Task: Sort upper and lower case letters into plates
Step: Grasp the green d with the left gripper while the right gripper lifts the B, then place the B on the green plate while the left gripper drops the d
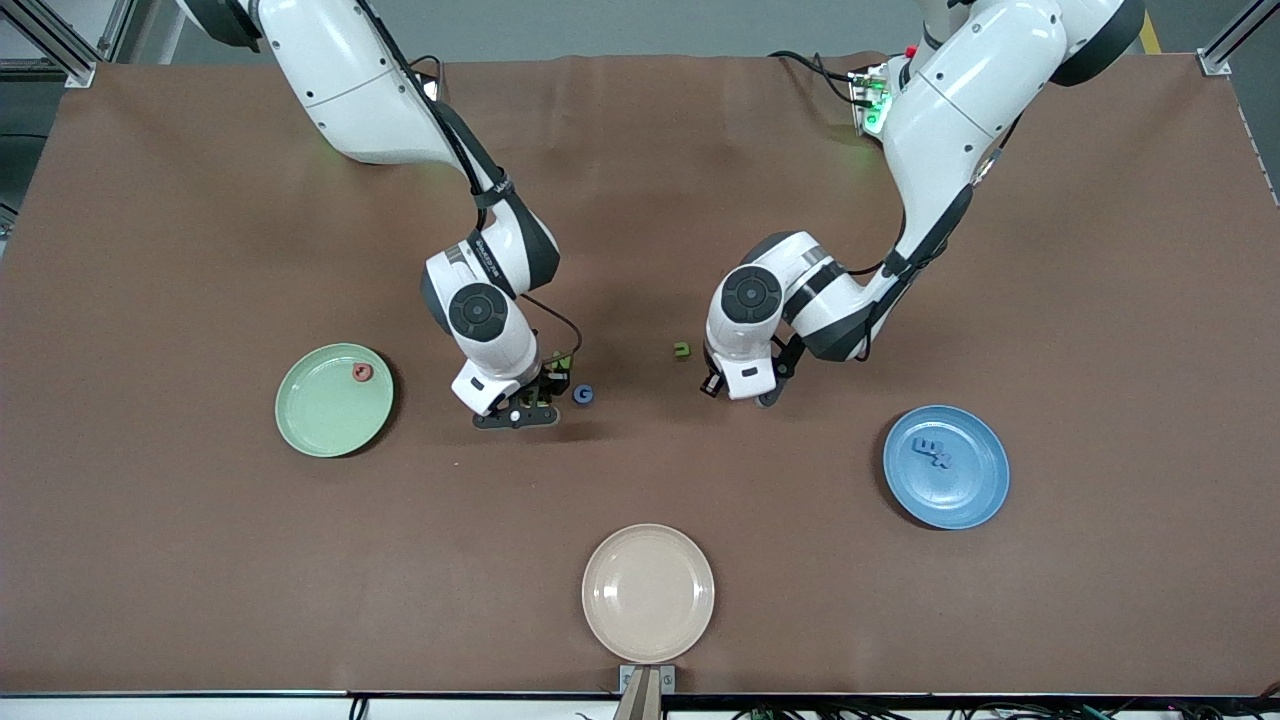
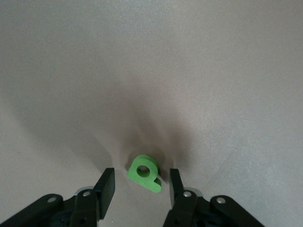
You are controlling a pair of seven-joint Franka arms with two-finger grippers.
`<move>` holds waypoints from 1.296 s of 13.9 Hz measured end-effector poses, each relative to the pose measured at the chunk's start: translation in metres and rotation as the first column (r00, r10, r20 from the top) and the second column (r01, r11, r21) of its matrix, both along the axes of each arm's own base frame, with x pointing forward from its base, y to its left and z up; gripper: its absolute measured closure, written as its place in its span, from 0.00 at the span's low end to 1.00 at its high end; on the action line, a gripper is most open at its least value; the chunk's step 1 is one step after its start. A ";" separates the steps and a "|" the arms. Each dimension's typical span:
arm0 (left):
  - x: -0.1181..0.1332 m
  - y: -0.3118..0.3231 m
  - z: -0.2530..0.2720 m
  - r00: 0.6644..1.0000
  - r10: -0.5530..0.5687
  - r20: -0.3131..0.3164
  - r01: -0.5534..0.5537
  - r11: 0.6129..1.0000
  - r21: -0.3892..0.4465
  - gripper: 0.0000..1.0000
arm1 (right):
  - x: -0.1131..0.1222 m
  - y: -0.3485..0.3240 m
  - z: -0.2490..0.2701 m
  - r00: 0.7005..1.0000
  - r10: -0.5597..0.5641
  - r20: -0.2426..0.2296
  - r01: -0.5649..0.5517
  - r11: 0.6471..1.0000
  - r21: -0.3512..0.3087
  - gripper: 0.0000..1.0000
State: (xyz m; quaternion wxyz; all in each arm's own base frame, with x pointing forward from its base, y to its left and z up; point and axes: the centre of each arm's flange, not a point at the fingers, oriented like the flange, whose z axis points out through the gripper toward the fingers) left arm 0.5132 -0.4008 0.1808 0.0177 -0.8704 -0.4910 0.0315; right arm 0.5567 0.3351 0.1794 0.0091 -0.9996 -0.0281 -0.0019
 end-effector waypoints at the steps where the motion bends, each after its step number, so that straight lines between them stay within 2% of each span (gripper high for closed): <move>1: 0.000 0.001 -0.001 1.000 0.001 -0.001 -0.001 1.000 0.001 0.47 | 0.003 -0.006 0.000 1.000 -0.002 -0.006 0.002 1.000 -0.004 0.65; 4: 0.001 0.003 -0.006 1.000 0.003 0.002 -0.003 1.000 -0.002 0.49 | 0.022 -0.051 0.021 0.997 0.033 -0.063 -0.035 0.999 -0.028 0.65; 6: 0.002 0.002 -0.004 1.000 0.003 0.010 -0.003 1.000 -0.010 0.68 | 0.038 -0.107 0.049 0.994 0.087 -0.072 -0.088 0.996 -0.020 0.65; 7: 0.002 0.002 -0.004 1.000 0.003 0.010 -0.003 1.000 -0.010 0.70 | 0.042 -0.142 0.061 0.990 0.116 -0.074 -0.117 0.993 -0.013 0.65; 11: 0.009 0.003 0.002 1.000 0.009 0.025 -0.009 1.000 -0.017 0.70 | 0.027 -0.274 0.074 0.974 0.209 -0.088 -0.209 0.978 0.013 0.65; 13: 0.028 0.009 0.020 0.998 -0.004 0.064 0.006 0.999 -0.033 0.70 | 0.011 -0.317 0.057 0.969 0.240 -0.067 -0.239 0.971 0.016 0.65; 16: 0.074 0.056 0.064 0.987 -0.071 0.144 0.076 0.997 -0.034 0.70 | -0.011 -0.344 0.031 0.962 0.267 -0.059 -0.266 0.964 0.015 0.65; 17: 0.089 0.081 0.079 0.982 -0.105 0.160 0.110 0.994 -0.018 0.70 | -0.012 -0.346 0.030 0.961 0.269 -0.061 -0.268 0.963 0.015 0.60; 18: 0.102 0.109 0.092 0.976 -0.144 0.163 0.145 0.989 0.004 0.70 | -0.012 -0.345 0.031 0.961 0.270 -0.060 -0.270 0.963 0.015 0.49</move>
